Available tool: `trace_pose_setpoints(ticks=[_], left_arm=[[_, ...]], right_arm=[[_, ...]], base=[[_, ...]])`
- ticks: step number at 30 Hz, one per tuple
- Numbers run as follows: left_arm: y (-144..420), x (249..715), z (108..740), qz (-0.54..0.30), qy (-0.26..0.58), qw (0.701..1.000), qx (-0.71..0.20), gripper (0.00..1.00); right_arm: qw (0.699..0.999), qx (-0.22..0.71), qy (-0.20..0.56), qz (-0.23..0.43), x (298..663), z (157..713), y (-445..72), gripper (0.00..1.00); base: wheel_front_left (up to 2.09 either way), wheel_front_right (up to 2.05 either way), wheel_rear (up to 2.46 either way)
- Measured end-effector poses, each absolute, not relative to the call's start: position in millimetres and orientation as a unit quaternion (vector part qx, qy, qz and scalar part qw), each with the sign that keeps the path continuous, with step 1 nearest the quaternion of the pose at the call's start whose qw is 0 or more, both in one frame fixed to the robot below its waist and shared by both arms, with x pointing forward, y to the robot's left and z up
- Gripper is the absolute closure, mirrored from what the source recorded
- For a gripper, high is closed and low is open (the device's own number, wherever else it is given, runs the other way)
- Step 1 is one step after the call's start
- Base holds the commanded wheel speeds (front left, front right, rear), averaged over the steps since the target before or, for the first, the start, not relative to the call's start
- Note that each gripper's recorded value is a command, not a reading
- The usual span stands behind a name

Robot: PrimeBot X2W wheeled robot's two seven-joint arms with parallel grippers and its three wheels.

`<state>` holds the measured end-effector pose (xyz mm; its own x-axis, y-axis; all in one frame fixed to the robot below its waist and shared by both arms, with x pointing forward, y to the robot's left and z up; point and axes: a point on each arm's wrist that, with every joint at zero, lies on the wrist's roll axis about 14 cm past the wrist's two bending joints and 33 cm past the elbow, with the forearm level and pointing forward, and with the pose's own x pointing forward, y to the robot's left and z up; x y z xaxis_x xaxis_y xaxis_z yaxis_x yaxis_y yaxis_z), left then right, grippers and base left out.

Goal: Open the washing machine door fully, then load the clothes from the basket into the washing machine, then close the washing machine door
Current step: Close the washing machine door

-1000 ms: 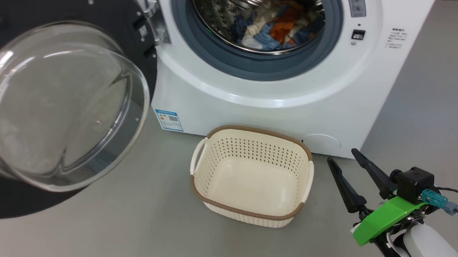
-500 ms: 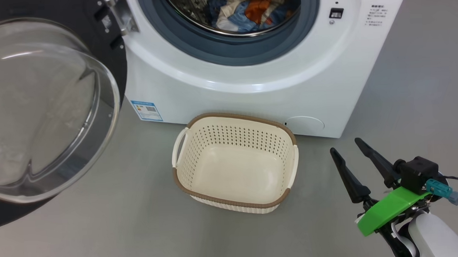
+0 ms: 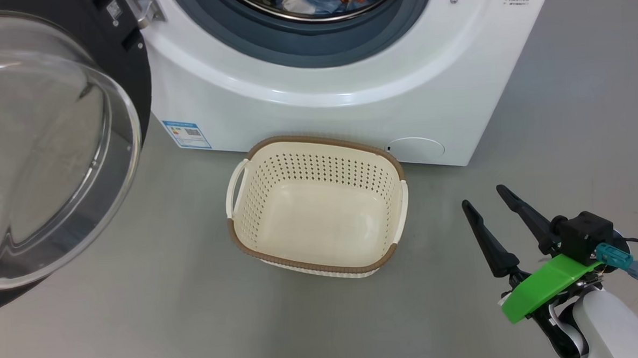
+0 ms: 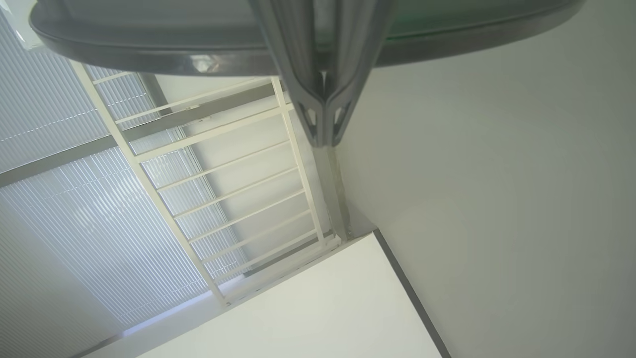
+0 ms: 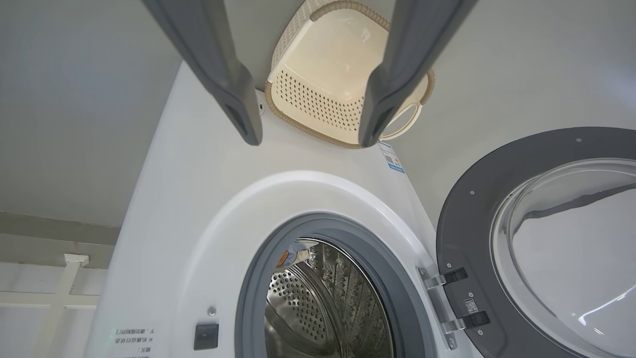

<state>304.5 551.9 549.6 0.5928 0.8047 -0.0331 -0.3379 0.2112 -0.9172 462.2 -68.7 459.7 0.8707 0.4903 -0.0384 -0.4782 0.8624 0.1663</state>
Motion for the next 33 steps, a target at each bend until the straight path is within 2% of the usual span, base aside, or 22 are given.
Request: trace_pose_setpoints(ticks=[9, 15, 25, 33], left_arm=[[547.4, 309.9, 540.0, 0.381, -0.212, 0.745, -0.505, 1.0], [532.6, 316.0, 533.5, 0.33, -0.127, 0.772, -0.528, 1.0], [503.0, 308.8, 529.2, 0.253, -0.038, 0.792, -0.554, 1.0], [456.8, 310.9, 519.2, 0.168, 0.032, 0.79, -0.589, 1.0]], right_arm=[[0.965, 0.071, 0.035, 0.251, 465.6, 462.4, -70.1, 0.0], [0.963, 0.069, 0.03, 0.259, 463.1, 468.2, -64.2, 0.0], [0.959, 0.076, 0.017, 0.274, 457.5, 482.7, -48.5, 0.0], [0.955, 0.087, 0.015, 0.282, 449.5, 487.7, -37.8, 0.0]], base=[[0.0, 0.0, 0.0], [0.0, 0.0, 0.0], [0.0, 0.0, 0.0], [0.0, 0.0, 0.0]])
